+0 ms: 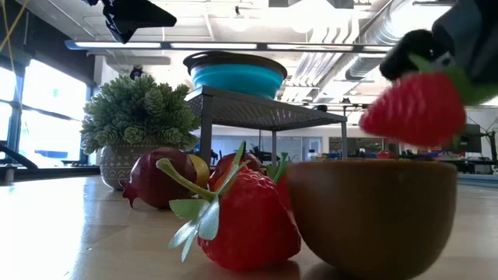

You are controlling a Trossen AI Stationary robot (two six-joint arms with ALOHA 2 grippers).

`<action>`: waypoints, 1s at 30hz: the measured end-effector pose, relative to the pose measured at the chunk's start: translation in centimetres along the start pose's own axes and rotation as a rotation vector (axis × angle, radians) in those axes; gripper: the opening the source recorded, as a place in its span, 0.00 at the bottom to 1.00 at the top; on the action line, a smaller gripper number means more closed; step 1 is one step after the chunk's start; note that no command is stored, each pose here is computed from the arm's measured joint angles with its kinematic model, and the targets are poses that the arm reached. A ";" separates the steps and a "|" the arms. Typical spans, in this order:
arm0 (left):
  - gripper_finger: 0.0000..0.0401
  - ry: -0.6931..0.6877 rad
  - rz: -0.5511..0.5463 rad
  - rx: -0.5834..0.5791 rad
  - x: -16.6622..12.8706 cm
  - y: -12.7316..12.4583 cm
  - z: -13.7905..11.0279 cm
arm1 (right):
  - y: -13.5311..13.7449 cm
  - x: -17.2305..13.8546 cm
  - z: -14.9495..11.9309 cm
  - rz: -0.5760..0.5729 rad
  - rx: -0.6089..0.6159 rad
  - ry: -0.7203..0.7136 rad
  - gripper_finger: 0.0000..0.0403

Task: Pick & Place Fruit
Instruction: Put the strawberry into the blue strainer bowl on the shelf

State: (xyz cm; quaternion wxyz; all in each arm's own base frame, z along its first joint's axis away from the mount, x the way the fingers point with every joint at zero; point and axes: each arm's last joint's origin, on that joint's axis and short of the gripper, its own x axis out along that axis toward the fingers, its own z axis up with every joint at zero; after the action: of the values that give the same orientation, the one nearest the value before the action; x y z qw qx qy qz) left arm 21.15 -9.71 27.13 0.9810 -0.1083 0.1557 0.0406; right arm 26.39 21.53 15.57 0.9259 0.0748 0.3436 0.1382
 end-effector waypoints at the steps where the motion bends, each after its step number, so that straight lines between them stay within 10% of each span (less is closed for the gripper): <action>1: 0.54 0.000 0.000 0.000 0.0 0.0 0.0 | 0.0 -0.3 0.2 -0.007 -0.005 -0.007 0.01; 30: 0.54 0.030 0.147 0.055 -0.1 0.7 -0.7 | -8.1 -9.8 9.6 -0.365 -0.257 -0.350 0.01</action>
State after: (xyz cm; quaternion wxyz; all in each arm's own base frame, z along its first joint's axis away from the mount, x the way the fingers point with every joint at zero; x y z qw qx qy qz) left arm 20.81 -9.19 26.37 0.9755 -0.0700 0.1790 0.1068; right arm 27.26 10.45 26.93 0.9826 -0.0834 0.1658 -0.0032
